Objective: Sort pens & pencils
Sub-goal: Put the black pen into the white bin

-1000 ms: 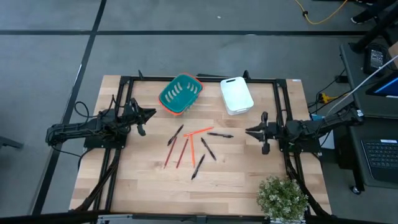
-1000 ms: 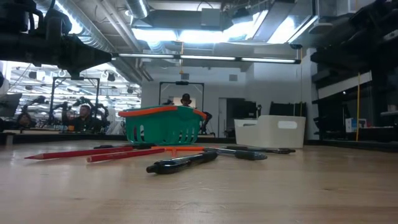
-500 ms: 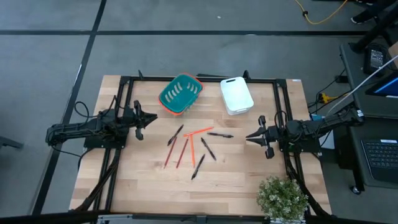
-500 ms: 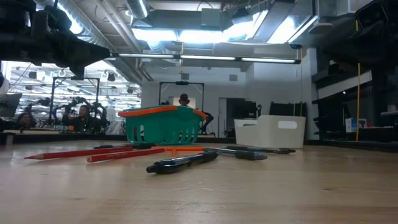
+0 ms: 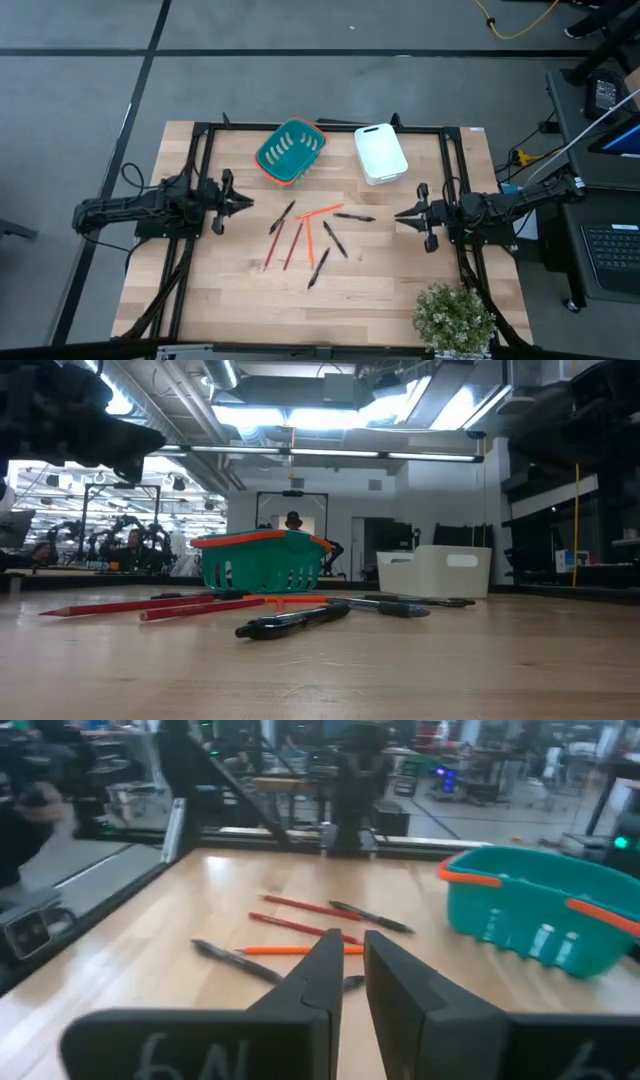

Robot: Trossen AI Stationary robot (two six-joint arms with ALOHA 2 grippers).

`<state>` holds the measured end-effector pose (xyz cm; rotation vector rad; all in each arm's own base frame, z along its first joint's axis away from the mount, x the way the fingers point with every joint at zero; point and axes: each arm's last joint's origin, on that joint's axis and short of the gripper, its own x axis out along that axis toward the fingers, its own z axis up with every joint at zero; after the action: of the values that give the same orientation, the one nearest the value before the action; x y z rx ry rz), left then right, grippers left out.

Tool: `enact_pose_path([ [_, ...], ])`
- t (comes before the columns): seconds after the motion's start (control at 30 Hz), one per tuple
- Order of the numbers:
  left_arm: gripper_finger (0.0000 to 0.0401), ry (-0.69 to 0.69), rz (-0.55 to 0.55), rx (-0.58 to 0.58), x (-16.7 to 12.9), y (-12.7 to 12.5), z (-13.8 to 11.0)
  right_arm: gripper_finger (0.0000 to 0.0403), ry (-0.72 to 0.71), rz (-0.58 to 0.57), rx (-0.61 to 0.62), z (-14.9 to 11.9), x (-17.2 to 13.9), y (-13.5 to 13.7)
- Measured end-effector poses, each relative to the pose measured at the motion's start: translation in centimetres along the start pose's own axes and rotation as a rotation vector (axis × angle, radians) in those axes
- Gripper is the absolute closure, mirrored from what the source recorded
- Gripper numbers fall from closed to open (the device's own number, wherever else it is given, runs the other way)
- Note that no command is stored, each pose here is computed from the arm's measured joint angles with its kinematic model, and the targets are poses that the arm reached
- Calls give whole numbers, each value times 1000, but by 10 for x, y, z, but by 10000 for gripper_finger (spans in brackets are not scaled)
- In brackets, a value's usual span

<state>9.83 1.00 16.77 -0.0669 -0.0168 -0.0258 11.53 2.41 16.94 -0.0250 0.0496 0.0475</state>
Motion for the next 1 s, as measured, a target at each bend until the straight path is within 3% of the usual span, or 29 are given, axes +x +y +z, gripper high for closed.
enact_pose_path([
  [0.2, 360, 81, -59, 52, 5, 0, -7, 355, 1, 1, 114, 0, 0, 0],
  [0.37, 360, 153, -66, 54, 10, 1, -13, 355, 1, 0, 85, 0, 0, 0],
  [0.57, 360, 153, -33, 47, 13, 5, -12, 355, -1, -108, 55, 0, 0, -3],
  [1.0, 360, 120, -1, 54, 13, 6, -9, 355, 21, -123, 46, -2, 0, -4],
])
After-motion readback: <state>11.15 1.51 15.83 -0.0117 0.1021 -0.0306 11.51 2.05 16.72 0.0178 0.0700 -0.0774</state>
